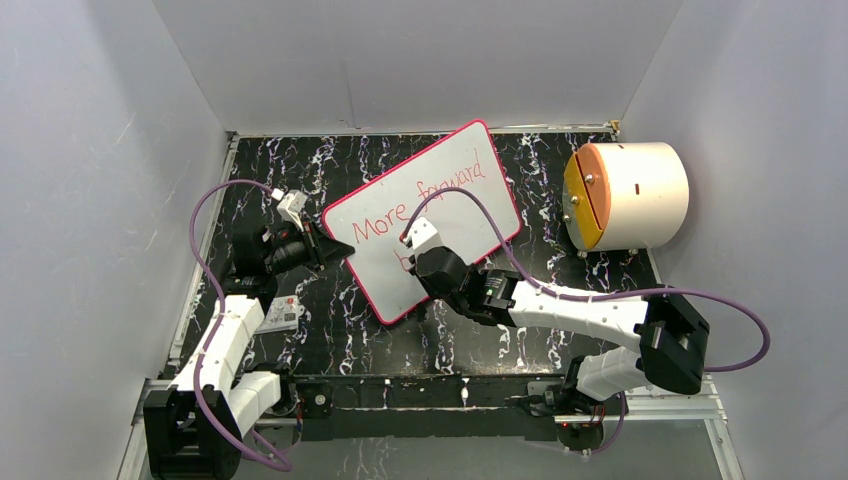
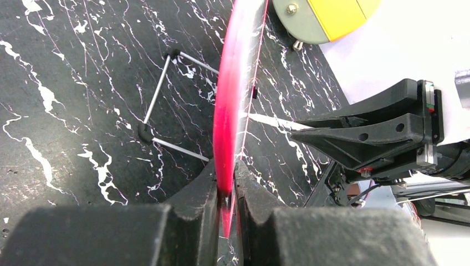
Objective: Write a sentence on the whiteboard
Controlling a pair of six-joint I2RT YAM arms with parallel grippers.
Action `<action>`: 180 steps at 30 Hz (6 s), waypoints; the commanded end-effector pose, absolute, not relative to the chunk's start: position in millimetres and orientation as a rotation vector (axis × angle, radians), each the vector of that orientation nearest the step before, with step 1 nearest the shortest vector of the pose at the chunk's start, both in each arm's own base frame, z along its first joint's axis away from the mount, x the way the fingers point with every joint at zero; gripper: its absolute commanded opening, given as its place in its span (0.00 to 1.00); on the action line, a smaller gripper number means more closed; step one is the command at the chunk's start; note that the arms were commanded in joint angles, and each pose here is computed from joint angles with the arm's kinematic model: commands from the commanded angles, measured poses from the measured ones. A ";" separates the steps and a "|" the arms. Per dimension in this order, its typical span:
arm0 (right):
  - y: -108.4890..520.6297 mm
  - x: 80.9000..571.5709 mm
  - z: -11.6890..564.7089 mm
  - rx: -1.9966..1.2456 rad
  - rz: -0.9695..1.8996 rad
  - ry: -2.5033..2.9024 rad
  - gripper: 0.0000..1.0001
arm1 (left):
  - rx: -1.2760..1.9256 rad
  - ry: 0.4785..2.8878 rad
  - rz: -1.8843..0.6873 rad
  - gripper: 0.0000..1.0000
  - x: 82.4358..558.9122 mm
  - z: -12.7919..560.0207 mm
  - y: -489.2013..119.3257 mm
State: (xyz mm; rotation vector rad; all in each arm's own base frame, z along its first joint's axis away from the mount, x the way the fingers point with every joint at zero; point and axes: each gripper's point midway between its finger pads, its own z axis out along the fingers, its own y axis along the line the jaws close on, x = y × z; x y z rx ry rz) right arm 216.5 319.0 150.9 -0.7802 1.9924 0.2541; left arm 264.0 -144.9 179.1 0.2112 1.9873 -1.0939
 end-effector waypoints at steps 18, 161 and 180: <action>301.1 240.9 163.3 -0.635 0.188 1.956 0.00 | 0.153 2.059 -1.040 0.00 265.7 162.5 -136.3; 289.1 245.6 158.5 -0.753 0.290 1.975 0.00 | 0.144 2.087 -1.030 0.00 266.2 157.0 -134.8; 277.4 255.4 175.4 -0.659 0.239 1.925 0.00 | 0.137 2.095 -1.024 0.00 266.2 154.3 -134.0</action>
